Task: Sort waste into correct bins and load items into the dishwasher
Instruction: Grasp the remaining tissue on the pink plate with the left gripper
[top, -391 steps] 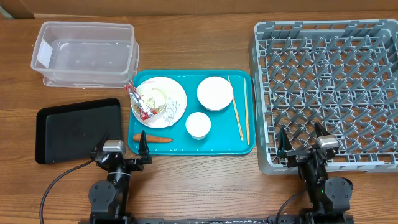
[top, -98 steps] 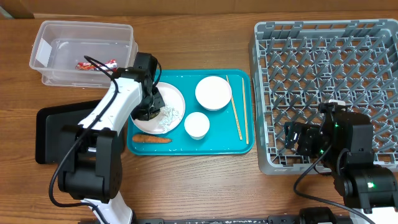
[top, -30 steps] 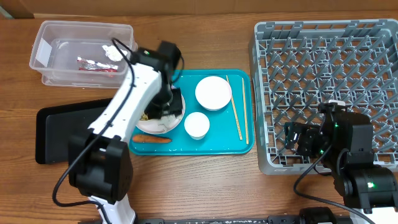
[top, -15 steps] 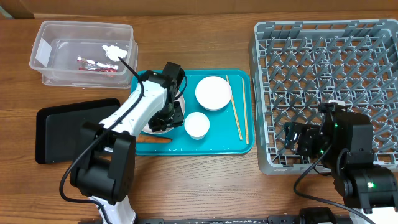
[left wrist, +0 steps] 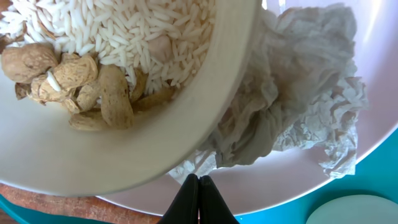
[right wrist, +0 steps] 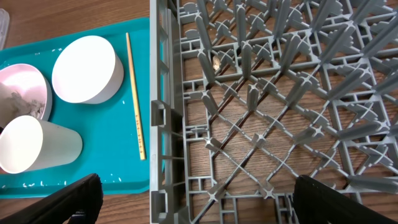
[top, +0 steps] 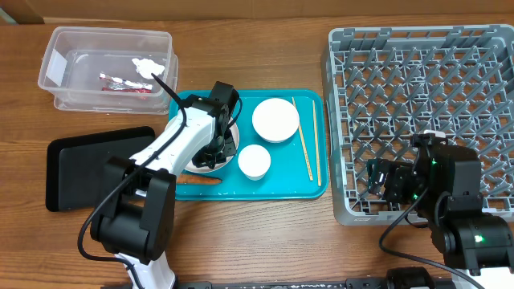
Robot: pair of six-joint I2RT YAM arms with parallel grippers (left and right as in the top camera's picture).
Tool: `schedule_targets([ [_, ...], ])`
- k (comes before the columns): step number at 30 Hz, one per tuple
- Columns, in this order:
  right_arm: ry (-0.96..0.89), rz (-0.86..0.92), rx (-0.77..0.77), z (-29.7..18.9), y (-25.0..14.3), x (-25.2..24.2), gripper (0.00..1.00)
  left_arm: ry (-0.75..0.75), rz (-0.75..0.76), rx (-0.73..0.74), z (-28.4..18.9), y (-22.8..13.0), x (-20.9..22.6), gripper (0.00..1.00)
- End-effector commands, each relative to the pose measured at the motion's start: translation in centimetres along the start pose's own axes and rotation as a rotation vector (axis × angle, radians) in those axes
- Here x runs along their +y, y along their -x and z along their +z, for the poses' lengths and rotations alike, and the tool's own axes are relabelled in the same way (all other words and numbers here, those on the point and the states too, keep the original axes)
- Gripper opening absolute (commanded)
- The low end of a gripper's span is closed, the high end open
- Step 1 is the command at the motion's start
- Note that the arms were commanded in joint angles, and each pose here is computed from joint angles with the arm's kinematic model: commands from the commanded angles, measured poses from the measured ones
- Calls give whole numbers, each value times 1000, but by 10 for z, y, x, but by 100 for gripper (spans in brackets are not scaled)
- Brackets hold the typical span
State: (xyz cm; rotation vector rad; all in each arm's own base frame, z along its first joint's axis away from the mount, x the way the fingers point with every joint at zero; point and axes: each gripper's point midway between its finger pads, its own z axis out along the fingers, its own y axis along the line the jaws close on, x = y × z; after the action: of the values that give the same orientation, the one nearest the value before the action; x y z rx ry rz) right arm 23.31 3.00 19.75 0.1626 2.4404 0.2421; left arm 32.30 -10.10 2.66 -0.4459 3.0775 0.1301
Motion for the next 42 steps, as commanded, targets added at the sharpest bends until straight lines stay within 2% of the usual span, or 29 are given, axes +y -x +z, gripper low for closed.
schedule_targets([
  [1,12,-2,-38,-8,11,4,100,-3,-10,-31,-7,3,2,4],
  [7,12,-2,-39,-8,11,4,100,-26,7,-58,-16,13,-5,15],
  [8,13,-2,-39,-8,11,4,100,-29,17,-68,-18,16,-6,18],
  [10,13,-2,-39,-8,11,4,100,-30,22,-89,-23,21,-8,38],
  [12,13,-2,-39,-8,11,4,100,-41,19,-104,-24,26,-10,49],
  [15,12,-2,-39,-8,11,4,100,-56,17,-127,-24,31,-14,54],
  [30,12,-2,-39,-8,11,4,100,-50,17,-119,-10,33,-18,52],
  [39,13,-2,-41,-8,12,4,100,-24,23,-81,8,29,-17,46],
  [41,13,-2,-41,-8,12,4,100,-20,23,-74,9,28,-17,40],
  [42,13,-2,-41,-8,12,4,100,-20,24,-74,9,28,-16,26],
])
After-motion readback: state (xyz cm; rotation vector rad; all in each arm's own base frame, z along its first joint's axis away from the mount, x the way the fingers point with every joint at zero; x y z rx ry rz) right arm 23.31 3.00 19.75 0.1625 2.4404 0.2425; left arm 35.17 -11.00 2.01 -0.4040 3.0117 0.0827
